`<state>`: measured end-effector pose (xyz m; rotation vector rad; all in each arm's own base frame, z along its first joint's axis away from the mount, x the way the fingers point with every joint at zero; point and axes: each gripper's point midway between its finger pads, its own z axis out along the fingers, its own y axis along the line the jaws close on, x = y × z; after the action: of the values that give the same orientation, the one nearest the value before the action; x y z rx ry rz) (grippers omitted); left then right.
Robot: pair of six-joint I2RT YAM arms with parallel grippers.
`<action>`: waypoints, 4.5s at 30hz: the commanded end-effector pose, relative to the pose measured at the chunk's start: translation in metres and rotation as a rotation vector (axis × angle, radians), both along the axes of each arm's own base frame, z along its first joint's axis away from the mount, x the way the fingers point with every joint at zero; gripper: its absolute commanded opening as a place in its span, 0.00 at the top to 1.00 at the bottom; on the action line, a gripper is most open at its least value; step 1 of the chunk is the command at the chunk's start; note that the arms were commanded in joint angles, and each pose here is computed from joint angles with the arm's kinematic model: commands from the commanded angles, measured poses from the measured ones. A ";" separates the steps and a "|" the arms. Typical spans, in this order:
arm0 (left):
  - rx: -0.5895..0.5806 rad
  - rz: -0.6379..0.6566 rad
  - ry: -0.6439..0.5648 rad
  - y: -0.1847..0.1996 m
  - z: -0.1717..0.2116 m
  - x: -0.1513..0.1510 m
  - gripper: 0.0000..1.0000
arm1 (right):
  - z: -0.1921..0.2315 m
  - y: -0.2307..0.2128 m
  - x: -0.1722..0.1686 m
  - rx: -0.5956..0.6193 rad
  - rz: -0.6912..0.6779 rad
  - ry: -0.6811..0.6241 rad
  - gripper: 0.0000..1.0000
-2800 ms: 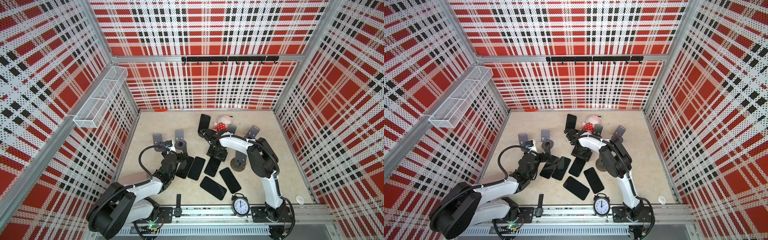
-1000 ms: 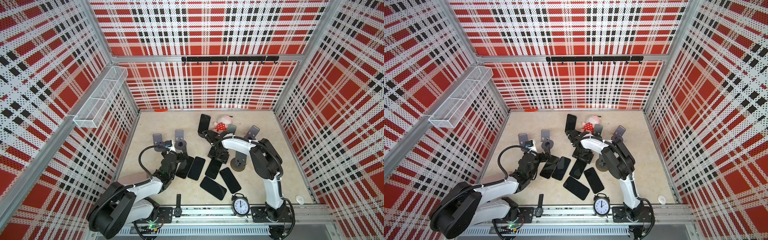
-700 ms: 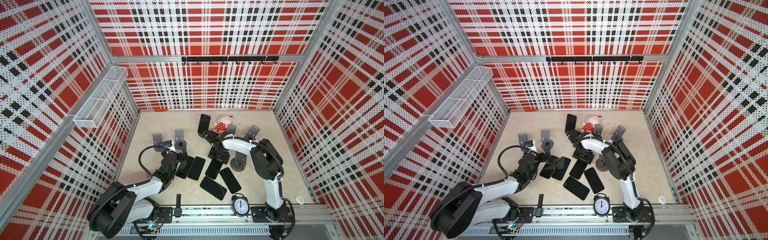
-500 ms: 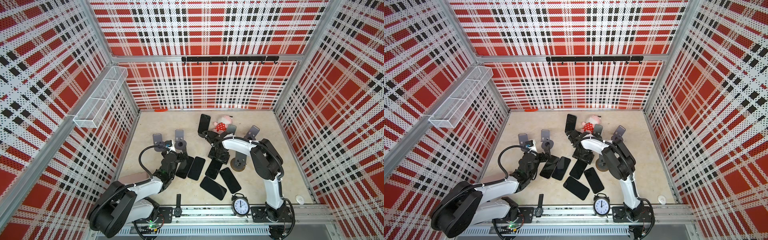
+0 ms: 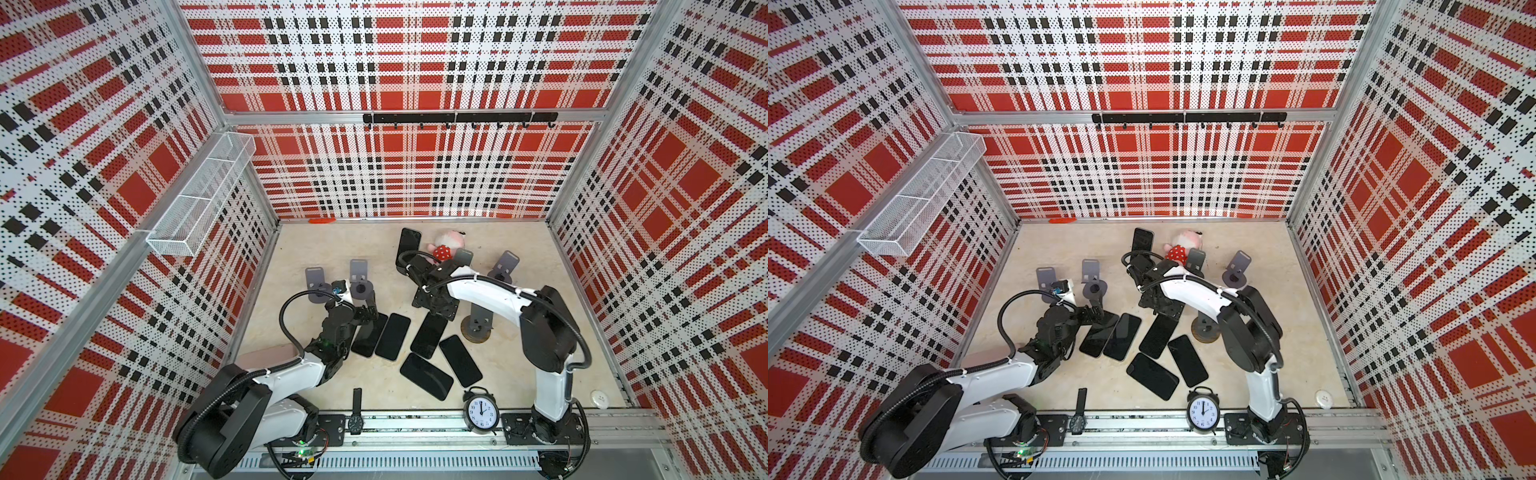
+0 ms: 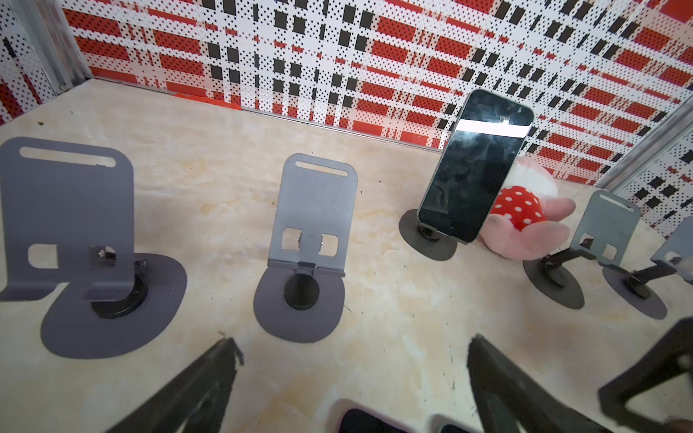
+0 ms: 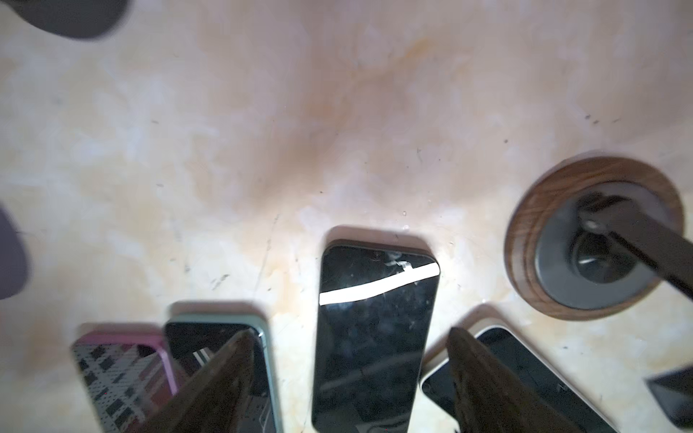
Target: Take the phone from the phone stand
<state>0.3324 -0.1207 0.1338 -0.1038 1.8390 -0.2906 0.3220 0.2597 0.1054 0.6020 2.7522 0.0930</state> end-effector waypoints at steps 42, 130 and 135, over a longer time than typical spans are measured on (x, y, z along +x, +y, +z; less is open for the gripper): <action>0.076 -0.400 0.207 -0.153 0.091 0.185 0.02 | 0.175 -0.182 0.008 -0.002 -0.035 -0.890 0.00; 0.200 -0.504 0.302 -0.169 0.072 0.205 0.23 | 0.140 -0.171 0.018 0.028 0.000 -0.762 0.00; 0.195 -0.504 0.315 -0.169 0.079 0.201 0.26 | 0.134 -0.169 0.018 0.044 0.010 -0.749 0.00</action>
<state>0.5402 -0.2827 0.1671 0.4761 2.2565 -0.4193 0.3390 0.0906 0.2411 0.4376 2.0222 0.2978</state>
